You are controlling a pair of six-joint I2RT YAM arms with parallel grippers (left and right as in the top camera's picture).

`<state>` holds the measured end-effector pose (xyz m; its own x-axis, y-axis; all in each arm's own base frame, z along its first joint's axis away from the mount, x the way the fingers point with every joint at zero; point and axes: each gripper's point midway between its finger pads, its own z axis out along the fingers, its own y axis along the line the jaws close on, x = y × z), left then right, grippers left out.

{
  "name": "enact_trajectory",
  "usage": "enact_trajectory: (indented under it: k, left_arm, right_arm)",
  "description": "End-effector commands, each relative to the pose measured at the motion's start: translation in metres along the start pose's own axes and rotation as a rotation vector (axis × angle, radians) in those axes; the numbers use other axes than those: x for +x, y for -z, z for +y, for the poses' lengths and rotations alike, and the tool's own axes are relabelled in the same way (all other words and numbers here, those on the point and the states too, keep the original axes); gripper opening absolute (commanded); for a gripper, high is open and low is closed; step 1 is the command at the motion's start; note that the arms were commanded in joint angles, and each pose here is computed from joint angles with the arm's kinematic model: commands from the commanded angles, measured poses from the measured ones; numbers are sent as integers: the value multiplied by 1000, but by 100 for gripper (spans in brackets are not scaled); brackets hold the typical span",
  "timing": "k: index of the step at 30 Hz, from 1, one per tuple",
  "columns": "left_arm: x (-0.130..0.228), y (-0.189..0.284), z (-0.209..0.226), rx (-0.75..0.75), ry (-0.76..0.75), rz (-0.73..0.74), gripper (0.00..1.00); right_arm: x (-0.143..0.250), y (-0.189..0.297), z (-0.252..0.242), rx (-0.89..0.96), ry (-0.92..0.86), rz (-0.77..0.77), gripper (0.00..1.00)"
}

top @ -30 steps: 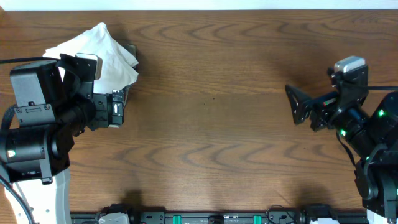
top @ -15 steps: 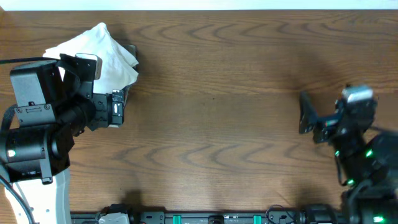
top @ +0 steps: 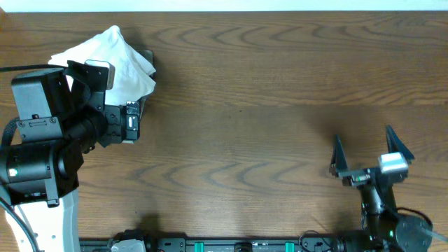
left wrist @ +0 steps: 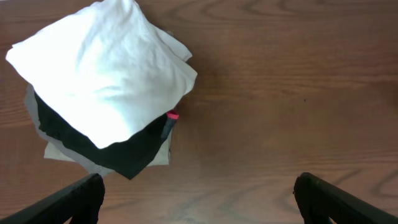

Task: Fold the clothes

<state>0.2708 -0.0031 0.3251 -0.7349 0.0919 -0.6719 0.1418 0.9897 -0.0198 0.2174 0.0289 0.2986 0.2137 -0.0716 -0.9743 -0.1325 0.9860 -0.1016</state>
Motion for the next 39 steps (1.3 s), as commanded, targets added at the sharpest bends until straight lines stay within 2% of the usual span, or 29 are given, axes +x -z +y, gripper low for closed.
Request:
enact_trajectory:
  k: [1, 8, 13, 22, 39]
  left_arm:
    - [2, -3, 0, 1, 4, 14, 98]
    - [2, -3, 0, 0, 3, 13, 98]
    - [2, -3, 0, 0, 4, 14, 98]
    - [2, -3, 0, 1, 3, 14, 98]
    - [2, -3, 0, 0, 3, 14, 98]
  right_arm:
    - [19, 0, 1, 8, 8, -30, 99]
    - [69, -7, 3, 18, 13, -33, 99]
    - [72, -7, 5, 13, 35, -18, 99]
    - [140, 1, 12, -21, 13, 261, 99]
    - [144, 2, 12, -19, 13, 275, 99]
